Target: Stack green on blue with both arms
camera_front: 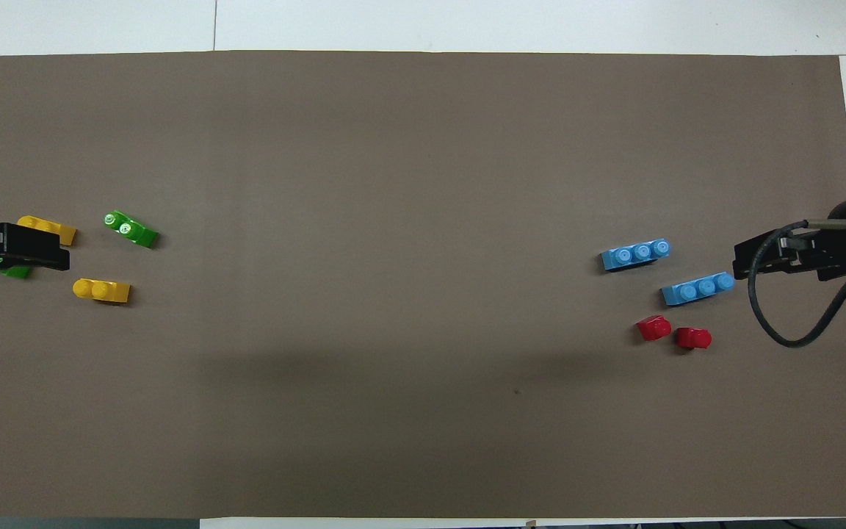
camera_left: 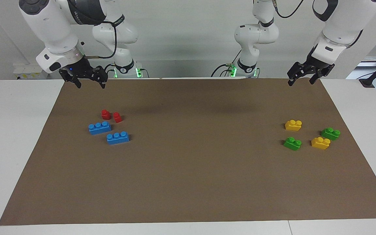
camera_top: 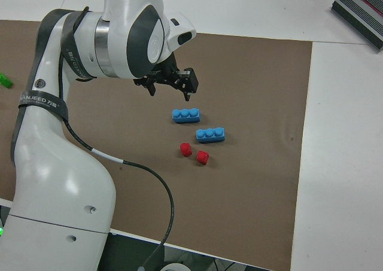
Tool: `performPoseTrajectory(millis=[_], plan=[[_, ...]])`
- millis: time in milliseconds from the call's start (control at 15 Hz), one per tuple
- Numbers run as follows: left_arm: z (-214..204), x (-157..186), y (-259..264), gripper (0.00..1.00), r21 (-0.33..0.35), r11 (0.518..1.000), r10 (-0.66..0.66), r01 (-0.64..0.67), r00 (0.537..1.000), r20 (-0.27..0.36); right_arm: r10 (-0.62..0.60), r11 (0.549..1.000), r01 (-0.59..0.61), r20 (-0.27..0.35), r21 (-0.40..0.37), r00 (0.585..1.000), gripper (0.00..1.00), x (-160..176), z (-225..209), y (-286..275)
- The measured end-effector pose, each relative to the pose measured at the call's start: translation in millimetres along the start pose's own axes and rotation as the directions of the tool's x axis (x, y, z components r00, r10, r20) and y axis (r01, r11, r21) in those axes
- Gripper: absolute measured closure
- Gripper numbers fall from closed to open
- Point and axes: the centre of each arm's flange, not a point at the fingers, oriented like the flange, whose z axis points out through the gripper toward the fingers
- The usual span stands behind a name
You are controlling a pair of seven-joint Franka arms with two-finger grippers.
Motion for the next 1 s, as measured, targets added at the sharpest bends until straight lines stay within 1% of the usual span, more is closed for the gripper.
performPoseTrajectory(millis=[1000], plan=[[0.7,-0.5,2.8,0.00,0.001,1.000,0.005,-0.005,1.000,0.003,0.006,1.000,-0.006,0.000,0.001,1.000,0.00,0.2,0.1,3.1]])
